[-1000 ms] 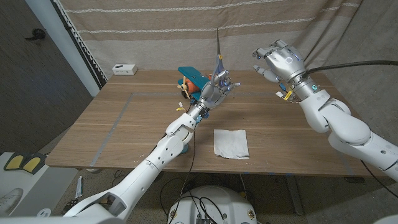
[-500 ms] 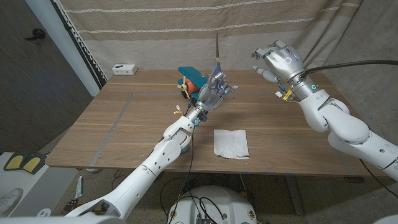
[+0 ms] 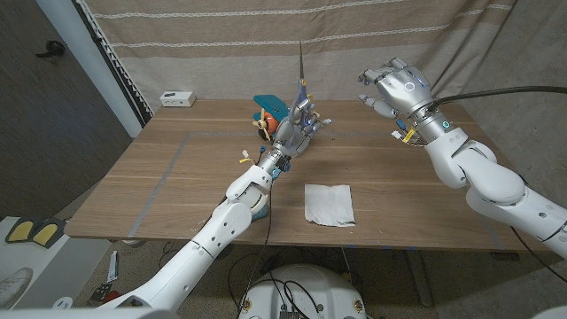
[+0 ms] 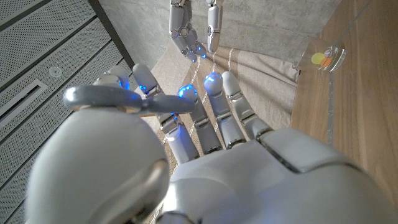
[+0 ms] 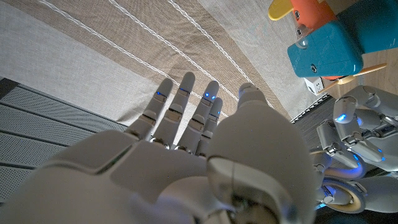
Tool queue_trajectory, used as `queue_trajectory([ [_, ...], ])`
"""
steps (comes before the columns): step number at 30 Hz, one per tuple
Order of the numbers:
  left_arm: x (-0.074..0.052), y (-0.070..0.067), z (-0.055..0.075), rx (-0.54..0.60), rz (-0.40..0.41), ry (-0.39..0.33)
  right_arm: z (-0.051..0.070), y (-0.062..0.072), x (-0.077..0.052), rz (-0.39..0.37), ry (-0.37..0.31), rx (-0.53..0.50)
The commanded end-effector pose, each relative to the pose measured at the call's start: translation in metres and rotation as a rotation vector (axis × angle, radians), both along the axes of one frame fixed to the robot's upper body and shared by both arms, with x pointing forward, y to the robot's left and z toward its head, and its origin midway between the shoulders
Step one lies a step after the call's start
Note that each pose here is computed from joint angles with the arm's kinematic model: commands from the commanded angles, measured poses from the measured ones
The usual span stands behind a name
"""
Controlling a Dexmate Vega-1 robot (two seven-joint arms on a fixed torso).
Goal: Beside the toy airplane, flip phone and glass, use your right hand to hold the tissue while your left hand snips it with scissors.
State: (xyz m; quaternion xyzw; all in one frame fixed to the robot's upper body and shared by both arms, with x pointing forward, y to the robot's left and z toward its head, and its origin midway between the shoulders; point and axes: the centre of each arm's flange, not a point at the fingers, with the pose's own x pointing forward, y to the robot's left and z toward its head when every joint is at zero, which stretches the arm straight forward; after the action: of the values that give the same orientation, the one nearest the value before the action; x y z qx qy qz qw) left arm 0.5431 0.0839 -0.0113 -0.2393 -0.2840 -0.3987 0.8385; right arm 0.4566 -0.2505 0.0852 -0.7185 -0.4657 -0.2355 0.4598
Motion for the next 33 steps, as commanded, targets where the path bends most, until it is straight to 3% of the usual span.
queue_trajectory([
  [1, -0.011, 0.025, -0.001, 0.004, 0.146, 0.016, 0.0, 0.0, 0.001, -0.001, 0.003, 0.005],
  [13, -0.01, 0.049, -0.009, 0.021, 0.224, 0.039, 0.002, 0.0, 0.004, 0.008, 0.0, 0.003],
  [33, -0.004, 0.067, -0.004, 0.107, 0.277, 0.025, 0.006, -0.001, 0.01, 0.016, -0.001, 0.005],
])
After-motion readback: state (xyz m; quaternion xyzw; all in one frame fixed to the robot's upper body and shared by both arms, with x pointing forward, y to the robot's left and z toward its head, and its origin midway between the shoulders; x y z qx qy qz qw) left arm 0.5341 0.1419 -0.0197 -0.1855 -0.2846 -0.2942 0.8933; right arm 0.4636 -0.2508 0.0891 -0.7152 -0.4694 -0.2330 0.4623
